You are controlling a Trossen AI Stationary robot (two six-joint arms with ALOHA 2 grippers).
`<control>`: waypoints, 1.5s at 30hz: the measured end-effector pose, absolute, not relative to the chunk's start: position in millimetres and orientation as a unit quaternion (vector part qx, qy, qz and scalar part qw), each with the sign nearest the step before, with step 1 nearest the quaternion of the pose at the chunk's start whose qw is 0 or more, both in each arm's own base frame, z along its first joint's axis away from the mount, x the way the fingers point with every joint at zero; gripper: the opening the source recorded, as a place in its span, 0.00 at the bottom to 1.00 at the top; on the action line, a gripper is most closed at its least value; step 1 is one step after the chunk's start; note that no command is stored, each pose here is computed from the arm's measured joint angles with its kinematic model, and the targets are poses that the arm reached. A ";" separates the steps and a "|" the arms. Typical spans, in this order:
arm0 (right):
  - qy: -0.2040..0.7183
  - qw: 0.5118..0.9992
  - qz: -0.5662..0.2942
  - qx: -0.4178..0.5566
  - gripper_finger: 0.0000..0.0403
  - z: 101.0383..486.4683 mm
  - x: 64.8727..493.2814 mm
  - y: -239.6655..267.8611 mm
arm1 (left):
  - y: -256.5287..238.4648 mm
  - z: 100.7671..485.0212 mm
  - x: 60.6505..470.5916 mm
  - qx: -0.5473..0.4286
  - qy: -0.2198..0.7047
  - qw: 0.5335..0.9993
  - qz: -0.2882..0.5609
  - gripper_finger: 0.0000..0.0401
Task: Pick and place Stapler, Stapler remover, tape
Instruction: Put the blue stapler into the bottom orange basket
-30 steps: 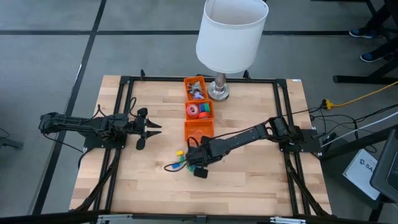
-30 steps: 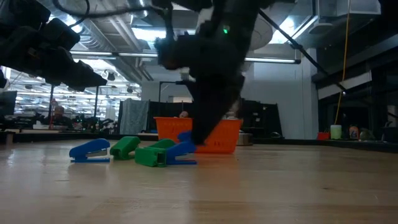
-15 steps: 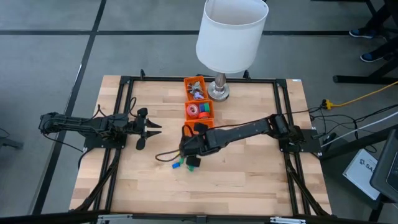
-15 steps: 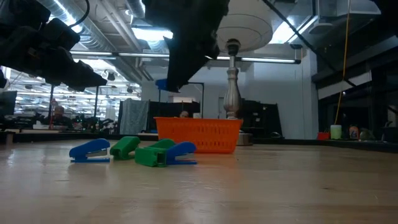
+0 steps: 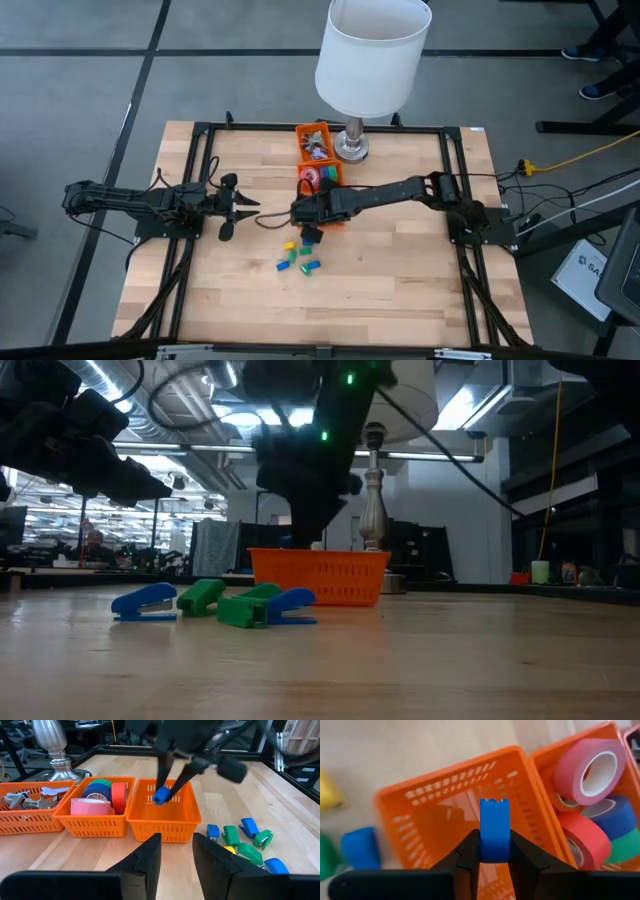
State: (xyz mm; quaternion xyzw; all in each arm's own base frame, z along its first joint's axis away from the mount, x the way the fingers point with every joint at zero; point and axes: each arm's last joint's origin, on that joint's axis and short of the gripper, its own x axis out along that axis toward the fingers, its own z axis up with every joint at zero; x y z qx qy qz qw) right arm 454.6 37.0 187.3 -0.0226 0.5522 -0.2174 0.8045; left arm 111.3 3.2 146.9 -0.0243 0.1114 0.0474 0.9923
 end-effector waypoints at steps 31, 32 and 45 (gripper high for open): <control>0.611 0.785 -0.028 -0.099 0.42 214.3 455.5 20.6 | 3.2 146.9 111.3 -0.024 0.112 0.992 0.047 0.27; 0.617 0.780 -0.028 -0.101 0.43 219.9 454.0 21.1 | 3.2 147.0 111.3 -0.024 0.111 0.992 0.047 0.27; 0.604 0.794 0.058 -0.040 0.45 238.8 455.6 40.3 | 3.2 146.8 111.3 -0.024 0.112 0.992 0.048 0.27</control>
